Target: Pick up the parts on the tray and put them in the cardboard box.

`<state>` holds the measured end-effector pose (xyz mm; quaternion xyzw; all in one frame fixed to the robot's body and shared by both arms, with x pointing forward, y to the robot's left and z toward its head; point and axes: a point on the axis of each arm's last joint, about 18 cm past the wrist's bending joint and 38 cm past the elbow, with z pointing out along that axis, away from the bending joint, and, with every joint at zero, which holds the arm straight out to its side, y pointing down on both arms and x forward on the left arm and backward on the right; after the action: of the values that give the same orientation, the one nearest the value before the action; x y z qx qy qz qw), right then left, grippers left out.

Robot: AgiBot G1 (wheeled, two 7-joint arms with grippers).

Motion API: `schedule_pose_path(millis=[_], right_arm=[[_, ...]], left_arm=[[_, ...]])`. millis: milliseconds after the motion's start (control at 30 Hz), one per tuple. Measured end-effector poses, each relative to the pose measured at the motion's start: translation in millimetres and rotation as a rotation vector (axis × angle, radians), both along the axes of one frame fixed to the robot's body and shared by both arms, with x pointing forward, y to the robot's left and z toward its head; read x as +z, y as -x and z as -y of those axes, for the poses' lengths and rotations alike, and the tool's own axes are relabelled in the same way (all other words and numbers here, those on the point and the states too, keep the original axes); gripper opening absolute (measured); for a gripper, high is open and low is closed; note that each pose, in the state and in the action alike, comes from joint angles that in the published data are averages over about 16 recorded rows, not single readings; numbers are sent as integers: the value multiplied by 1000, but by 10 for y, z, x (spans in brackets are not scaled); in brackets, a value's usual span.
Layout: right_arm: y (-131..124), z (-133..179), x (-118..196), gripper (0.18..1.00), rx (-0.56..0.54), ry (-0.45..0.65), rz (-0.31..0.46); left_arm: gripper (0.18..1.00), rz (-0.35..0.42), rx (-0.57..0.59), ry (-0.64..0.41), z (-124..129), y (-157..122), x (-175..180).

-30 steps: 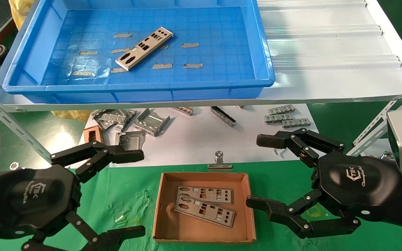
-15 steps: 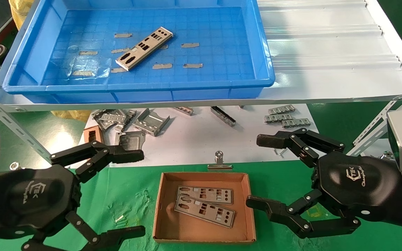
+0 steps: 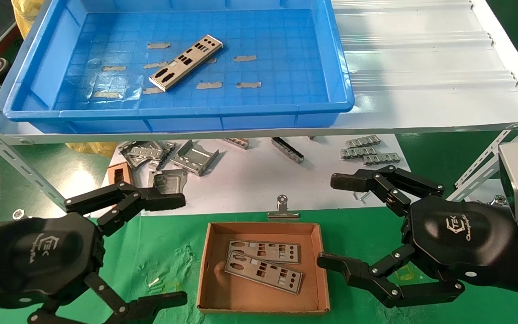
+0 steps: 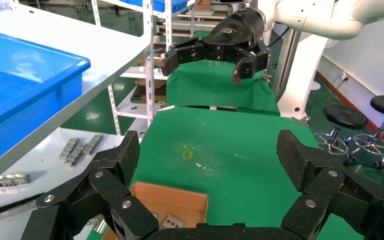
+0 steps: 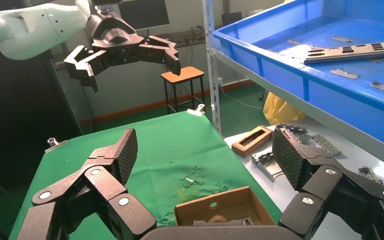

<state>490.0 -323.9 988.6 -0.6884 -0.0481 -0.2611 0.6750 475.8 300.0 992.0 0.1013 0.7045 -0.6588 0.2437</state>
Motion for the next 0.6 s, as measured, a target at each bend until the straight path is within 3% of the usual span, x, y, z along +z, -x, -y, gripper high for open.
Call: schedule_pose_path(millis=[600], right_arm=[[0,0,0,1000,0,0,0]], left_arm=[[1001,0,0,0,0,0,0]])
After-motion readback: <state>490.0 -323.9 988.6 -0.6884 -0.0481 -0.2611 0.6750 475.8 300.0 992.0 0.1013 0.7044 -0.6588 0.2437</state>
